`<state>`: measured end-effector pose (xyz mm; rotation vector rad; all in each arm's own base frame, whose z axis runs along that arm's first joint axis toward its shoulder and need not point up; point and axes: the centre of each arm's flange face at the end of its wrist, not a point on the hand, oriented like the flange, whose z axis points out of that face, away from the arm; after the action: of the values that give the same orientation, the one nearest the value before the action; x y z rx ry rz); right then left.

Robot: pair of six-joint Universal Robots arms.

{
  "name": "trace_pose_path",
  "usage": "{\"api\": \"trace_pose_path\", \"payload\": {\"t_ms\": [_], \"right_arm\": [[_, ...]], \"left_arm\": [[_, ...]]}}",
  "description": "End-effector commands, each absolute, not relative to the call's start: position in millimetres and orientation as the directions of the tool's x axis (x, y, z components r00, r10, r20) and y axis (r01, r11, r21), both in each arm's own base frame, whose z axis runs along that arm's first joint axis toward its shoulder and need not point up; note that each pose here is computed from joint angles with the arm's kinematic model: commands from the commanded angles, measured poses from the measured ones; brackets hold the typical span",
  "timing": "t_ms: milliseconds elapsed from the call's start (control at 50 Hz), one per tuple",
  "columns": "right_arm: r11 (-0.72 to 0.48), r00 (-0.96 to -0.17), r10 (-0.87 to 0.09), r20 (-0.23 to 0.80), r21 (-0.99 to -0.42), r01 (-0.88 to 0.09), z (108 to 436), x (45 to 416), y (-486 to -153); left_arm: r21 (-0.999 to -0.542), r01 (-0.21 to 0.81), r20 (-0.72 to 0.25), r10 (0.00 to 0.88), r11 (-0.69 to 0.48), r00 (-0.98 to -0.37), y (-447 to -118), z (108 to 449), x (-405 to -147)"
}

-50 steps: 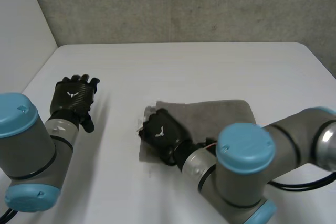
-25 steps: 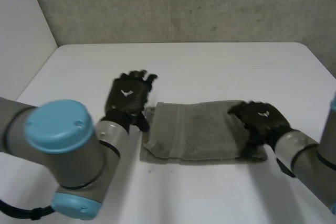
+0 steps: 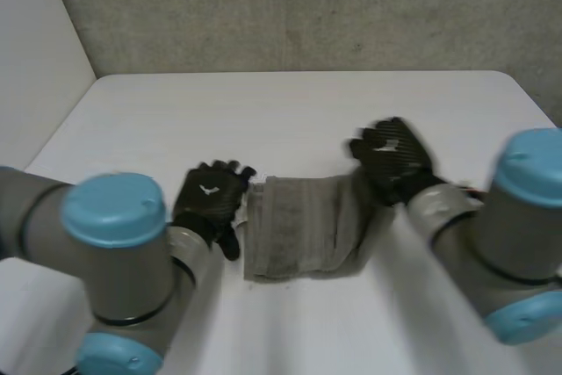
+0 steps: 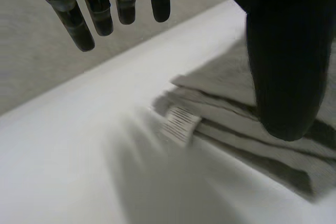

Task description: Fold the laundry

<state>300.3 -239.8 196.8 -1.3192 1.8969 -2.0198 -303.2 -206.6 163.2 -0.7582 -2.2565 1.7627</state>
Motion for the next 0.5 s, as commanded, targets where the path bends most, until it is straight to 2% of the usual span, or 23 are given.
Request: {"api": "trace_pose_path", "payload": {"t_ms": [20, 40, 80, 120, 160, 180, 200, 220, 260, 280, 320, 340, 360, 380, 420, 440, 480, 500], "right_arm": [[-0.353, -0.358, -0.759, 0.544, -0.806, -0.475, 167, 375, -158], [-0.341, -0.318, -0.786, 0.531, -0.800, -0.493, 153, 379, -148], [-0.337, -0.293, -0.796, 0.530, -0.789, -0.513, 143, 382, -143], [-0.322, -0.301, -0.796, 0.525, -0.788, -0.524, 139, 382, -144], [-0.296, -0.377, -0.763, 0.525, -0.802, -0.519, 152, 381, -155], [-0.296, -0.378, -0.762, 0.525, -0.802, -0.519, 152, 381, -155], [-0.265, -0.446, -0.733, 0.513, -0.820, -0.507, 164, 378, -162], [-0.265, -0.447, -0.733, 0.513, -0.820, -0.507, 164, 378, -163], [-0.170, -0.619, -0.654, 0.435, -0.881, -0.441, 192, 361, -190], [-0.169, -0.620, -0.653, 0.435, -0.882, -0.440, 192, 361, -190], [-0.069, -0.735, -0.613, 0.289, -0.947, -0.315, 210, 344, -211], [-0.069, -0.736, -0.613, 0.288, -0.947, -0.314, 210, 344, -211], [-0.025, -0.764, -0.610, 0.211, -0.969, -0.247, 216, 339, -216], [-0.025, -0.764, -0.610, 0.210, -0.969, -0.246, 216, 339, -216], [0.089, -0.788, -0.612, 0.068, -0.984, -0.154, 219, 328, -222], [0.090, -0.788, -0.612, 0.067, -0.984, -0.154, 219, 328, -222], [0.201, -0.796, -0.604, -0.035, -0.973, -0.110, 216, 314, -235], [0.202, -0.796, -0.604, -0.036, -0.973, -0.110, 216, 314, -235]], "left_arm": [[-0.962, 0.233, -0.163, 0.383, 0.144, -0.909, -209, 191, -270], [-0.964, 0.227, -0.163, 0.365, 0.140, -0.917, -210, 195, -265], [-0.966, 0.220, -0.162, 0.351, 0.134, -0.922, -212, 198, -262], [-0.968, 0.216, -0.160, 0.347, 0.128, -0.924, -213, 201, -261], [-0.970, 0.211, -0.158, 0.344, 0.122, -0.925, -215, 202, -261], [-0.972, 0.206, -0.156, 0.343, 0.115, -0.926, -216, 205, -262], [-0.974, 0.202, -0.155, 0.344, 0.104, -0.926, -218, 208, -264], [-0.974, 0.202, -0.155, 0.344, 0.104, -0.926, -218, 208, -264], [-0.981, 0.177, -0.139, 0.356, 0.074, -0.924, -221, 217, -273], [-0.981, 0.177, -0.139, 0.356, 0.074, -0.924, -221, 217, -273], [-0.984, 0.164, -0.127, 0.379, 0.066, -0.917, -222, 221, -281], [-0.988, 0.145, -0.108, 0.409, 0.061, -0.906, -221, 222, -291], [-0.991, 0.120, -0.080, 0.436, 0.064, -0.897, -220, 222, -302], [-0.991, 0.120, -0.080, 0.436, 0.064, -0.896, -220, 222, -302], [-0.994, 0.065, -0.015, 0.469, 0.092, -0.883, -218, 222, -318], [-0.994, 0.065, -0.014, 0.469, 0.092, -0.883, -218, 222, -318], [-0.991, 0.048, 0.017, 0.476, 0.124, -0.879, -219, 216, -324], [-0.986, 0.037, 0.046, 0.478, 0.164, -0.877, -220, 209, -328]]}}
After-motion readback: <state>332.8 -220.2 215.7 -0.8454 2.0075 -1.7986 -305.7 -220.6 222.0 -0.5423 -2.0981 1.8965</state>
